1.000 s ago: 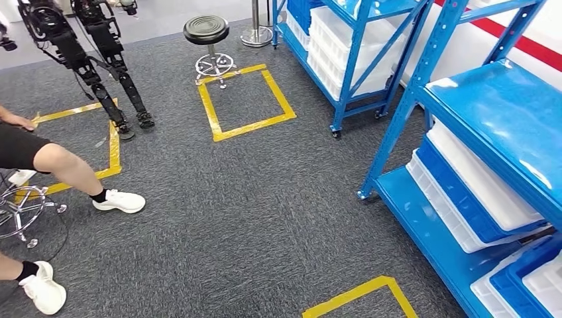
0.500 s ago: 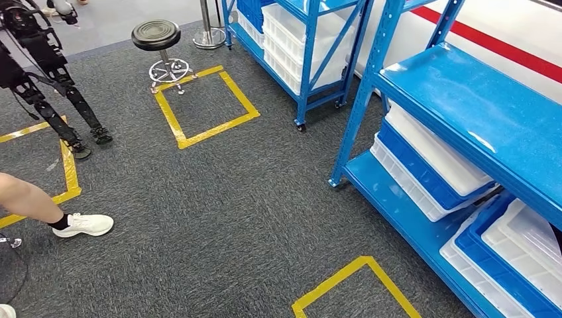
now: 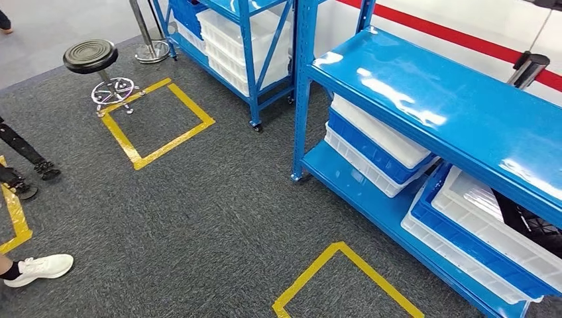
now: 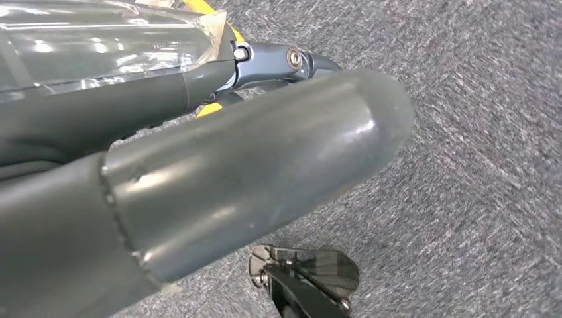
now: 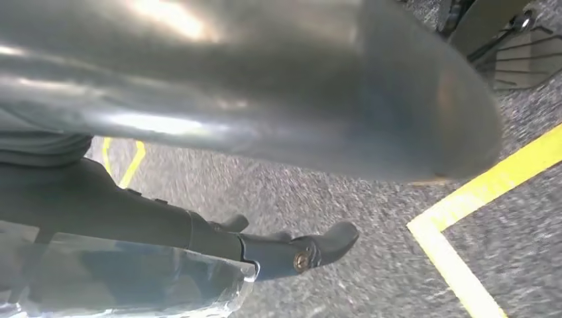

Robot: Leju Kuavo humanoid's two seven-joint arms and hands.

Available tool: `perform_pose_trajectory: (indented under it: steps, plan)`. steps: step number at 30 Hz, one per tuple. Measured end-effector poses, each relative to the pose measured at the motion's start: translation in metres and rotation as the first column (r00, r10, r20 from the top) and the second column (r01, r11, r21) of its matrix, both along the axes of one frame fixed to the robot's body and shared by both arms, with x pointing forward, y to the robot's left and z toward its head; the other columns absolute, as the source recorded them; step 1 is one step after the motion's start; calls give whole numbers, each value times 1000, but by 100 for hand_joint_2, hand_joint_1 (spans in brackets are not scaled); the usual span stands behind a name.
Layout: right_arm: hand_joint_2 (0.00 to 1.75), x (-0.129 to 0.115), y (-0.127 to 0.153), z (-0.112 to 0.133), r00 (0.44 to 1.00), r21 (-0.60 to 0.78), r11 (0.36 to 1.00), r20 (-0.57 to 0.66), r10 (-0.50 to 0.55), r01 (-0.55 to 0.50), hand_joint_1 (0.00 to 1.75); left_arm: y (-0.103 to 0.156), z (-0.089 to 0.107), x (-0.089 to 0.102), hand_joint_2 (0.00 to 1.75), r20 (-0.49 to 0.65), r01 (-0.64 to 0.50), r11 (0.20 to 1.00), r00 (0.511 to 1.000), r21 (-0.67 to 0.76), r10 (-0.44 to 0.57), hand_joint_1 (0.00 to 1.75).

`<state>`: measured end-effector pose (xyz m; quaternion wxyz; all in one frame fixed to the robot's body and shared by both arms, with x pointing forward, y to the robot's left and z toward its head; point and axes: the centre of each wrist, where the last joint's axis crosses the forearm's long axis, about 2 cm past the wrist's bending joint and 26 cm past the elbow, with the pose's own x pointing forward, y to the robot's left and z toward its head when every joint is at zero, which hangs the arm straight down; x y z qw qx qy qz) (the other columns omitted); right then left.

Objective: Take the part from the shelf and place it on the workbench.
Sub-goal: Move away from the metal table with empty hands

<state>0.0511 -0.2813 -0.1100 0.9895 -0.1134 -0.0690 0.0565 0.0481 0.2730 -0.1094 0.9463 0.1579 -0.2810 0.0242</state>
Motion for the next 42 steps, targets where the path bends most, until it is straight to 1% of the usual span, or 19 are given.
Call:
perform_pose_trajectory:
  steps: [10, 20, 25, 31, 42]
  plan:
    - [0, -3, 0, 0, 1000, -1, 1000, -5, -1, 1, 0, 0, 0, 2, 0, 4, 5, 1000, 1000, -2, -5, 0]
    - [0, 0, -1, 0, 1000, -3, 1000, 0, 0, 0, 0, 0, 0, 0, 0, 1, 5, 1000, 1000, -3, -5, 0]
    - [0, 0, -1, 0, 1000, -3, 1000, 0, -4, 4, 0, 0, 0, 4, 0, 8, 9, 1000, 1000, -6, -9, 0]
    - [0, 0, 0, 0, 1000, -2, 1000, -1, -6, 6, 0, 0, 0, 0, 0, 1, 12, 1000, 1000, -11, -12, 0]
    - [0, -1, -2, 0, 1000, -6, 1000, -3, -3, 3, 0, -2, 0, 2, 0, 4, 11, 1000, 1000, -13, -11, 0]
